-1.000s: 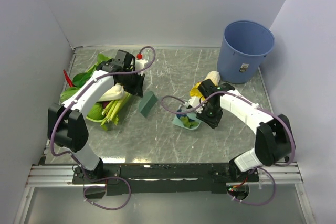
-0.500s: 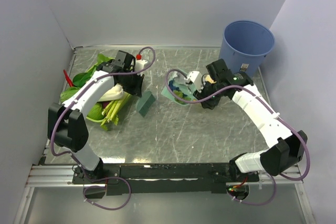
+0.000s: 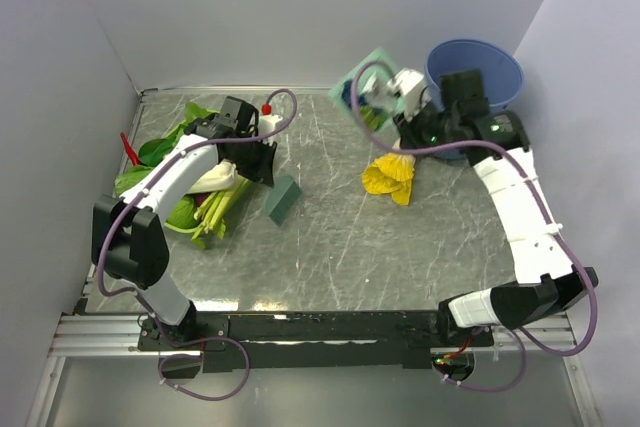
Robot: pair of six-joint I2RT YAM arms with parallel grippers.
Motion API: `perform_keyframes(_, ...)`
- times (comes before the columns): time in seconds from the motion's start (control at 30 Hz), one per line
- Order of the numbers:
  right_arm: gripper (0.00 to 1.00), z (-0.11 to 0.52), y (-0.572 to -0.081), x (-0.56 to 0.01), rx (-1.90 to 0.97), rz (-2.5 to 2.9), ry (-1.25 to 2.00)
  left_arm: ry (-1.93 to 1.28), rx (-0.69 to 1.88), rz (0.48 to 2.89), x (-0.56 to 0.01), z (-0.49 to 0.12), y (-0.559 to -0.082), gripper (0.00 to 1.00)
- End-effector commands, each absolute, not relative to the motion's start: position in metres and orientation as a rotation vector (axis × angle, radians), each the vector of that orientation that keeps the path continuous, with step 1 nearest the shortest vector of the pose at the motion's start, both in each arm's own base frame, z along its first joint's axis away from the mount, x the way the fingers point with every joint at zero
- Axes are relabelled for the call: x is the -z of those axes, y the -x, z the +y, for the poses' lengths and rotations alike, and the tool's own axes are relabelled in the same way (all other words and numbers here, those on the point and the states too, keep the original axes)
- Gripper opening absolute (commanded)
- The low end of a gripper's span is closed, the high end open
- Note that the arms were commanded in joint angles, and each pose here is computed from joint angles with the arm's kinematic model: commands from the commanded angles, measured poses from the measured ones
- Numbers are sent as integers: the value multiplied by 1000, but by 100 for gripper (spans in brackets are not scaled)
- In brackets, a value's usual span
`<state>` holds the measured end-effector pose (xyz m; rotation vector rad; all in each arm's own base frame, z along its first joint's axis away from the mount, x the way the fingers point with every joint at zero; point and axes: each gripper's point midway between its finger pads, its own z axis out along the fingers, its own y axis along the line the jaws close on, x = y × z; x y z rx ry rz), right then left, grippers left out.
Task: Sweep away the paper scraps from the table
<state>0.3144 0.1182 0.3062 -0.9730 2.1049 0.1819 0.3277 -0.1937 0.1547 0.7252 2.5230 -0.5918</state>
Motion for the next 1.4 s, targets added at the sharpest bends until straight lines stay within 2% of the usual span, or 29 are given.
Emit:
perform_keyframes(0.0, 0, 107, -350, -358, -183, 2006, 765, -726, 655, 2475, -169, -205, -335, 1)
perform_keyframes(0.3, 0, 22, -403, -400, 149, 1998, 478, -718, 693, 2477, -168, -209, -332, 1)
perform_keyframes(0.6, 0, -87, -425, -425, 569, 2037, 256, -720, 709, 2472, -167, -211, -329, 1)
perform_keyframes(0.97, 0, -170, -436, -399, 1106, 2196, 416, -729, 721, 2479, -166, -213, -329, 1)
perform_keyframes(1.37, 0, -201, -447, -415, 1452, 2170, 611, -736, 728, 2482, -163, -213, -328, 1)
